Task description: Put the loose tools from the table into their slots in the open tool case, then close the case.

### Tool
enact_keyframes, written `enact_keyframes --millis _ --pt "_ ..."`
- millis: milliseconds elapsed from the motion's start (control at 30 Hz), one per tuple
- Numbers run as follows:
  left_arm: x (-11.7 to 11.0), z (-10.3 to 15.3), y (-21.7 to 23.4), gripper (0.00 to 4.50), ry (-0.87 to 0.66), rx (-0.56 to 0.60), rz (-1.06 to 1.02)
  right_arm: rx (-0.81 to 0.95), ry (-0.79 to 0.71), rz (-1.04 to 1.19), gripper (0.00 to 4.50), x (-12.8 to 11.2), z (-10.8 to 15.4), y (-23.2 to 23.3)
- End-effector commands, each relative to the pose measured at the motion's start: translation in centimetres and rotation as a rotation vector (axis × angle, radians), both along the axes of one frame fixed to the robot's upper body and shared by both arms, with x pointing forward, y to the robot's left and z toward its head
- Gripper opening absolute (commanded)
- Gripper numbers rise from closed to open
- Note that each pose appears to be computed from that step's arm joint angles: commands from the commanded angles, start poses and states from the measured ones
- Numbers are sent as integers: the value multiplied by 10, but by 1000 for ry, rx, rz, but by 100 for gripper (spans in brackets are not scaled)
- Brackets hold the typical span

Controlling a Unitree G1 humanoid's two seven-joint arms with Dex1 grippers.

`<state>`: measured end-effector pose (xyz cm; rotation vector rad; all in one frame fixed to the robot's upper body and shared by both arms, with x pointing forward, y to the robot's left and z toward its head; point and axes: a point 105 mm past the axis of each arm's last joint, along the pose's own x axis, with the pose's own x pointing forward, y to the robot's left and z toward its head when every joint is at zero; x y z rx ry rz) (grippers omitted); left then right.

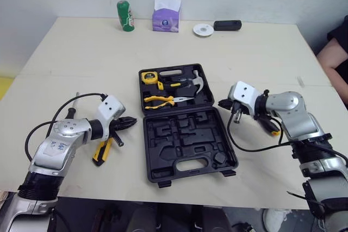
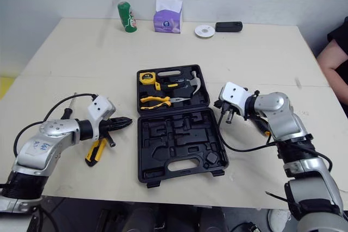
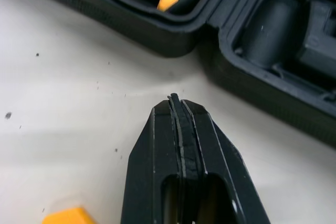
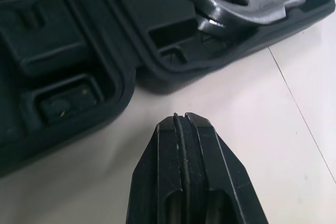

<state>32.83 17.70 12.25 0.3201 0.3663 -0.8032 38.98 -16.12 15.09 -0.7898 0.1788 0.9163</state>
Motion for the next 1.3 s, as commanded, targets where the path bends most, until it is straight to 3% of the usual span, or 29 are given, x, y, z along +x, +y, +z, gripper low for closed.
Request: enact_keyframes --millis 33,367,667,1300 --pt "3 6 -7 3 -14 14 -30 -22 -7 -8 0 5 0 2" --pt "17 7 -24 3 -23 18 -41 11 8 61 0 -1 -5 15" --pt "18 2 -41 3 -10 27 -120 49 87 91 0 -24 -11 13" --pt "-9 -9 -75 3 43 3 -349 86 207 45 0 -83 -26 -4"
